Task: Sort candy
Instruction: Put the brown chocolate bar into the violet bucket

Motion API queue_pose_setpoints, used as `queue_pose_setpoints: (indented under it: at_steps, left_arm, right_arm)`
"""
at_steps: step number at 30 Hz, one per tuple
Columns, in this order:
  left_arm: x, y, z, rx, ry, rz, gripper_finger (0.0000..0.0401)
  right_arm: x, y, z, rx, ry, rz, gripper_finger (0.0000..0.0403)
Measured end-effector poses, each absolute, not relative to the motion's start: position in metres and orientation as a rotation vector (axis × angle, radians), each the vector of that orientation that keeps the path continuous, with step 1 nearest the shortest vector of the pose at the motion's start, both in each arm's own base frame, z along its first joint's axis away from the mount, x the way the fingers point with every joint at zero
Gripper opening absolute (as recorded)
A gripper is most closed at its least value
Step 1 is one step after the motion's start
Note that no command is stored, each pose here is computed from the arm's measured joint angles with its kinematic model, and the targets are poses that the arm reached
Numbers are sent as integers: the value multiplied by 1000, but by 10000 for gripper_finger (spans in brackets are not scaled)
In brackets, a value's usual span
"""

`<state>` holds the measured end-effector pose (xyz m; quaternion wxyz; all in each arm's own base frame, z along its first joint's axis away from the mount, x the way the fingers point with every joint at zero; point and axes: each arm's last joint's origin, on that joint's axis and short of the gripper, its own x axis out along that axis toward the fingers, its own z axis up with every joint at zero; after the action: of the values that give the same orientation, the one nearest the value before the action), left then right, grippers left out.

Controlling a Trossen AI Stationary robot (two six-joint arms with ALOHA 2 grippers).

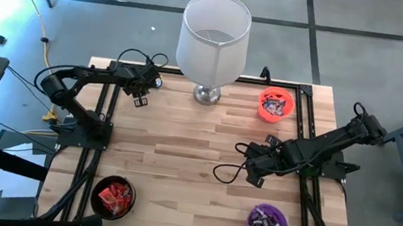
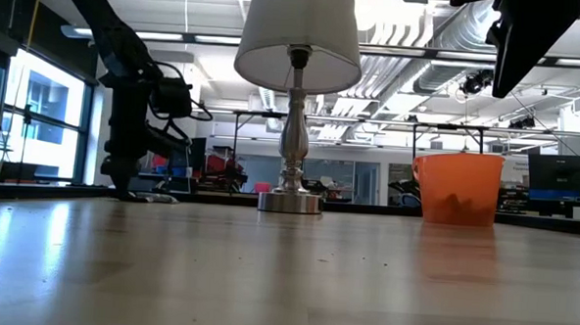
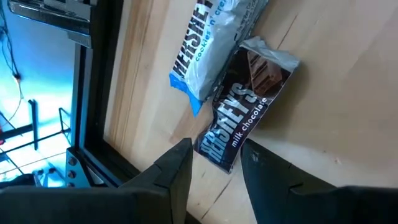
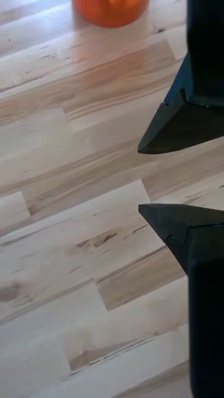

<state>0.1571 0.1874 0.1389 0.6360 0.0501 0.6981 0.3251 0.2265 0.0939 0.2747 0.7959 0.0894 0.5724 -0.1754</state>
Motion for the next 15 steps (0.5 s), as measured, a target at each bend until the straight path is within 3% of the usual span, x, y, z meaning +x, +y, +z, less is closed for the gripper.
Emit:
queue_pose_setpoints:
  at_steps: [6,12,15]
  left_arm:
    - [157,187,139,115,1599,738,107]
    - [157,182,137,21,1579,758,19]
    - [155,181,137,-55,1575,781,8]
  right_arm:
    - [227,93,275,184,1217,-391,135]
    - [227,93,275,180,1212,-396,135]
    - [227,93,275,175,1212,-395,135]
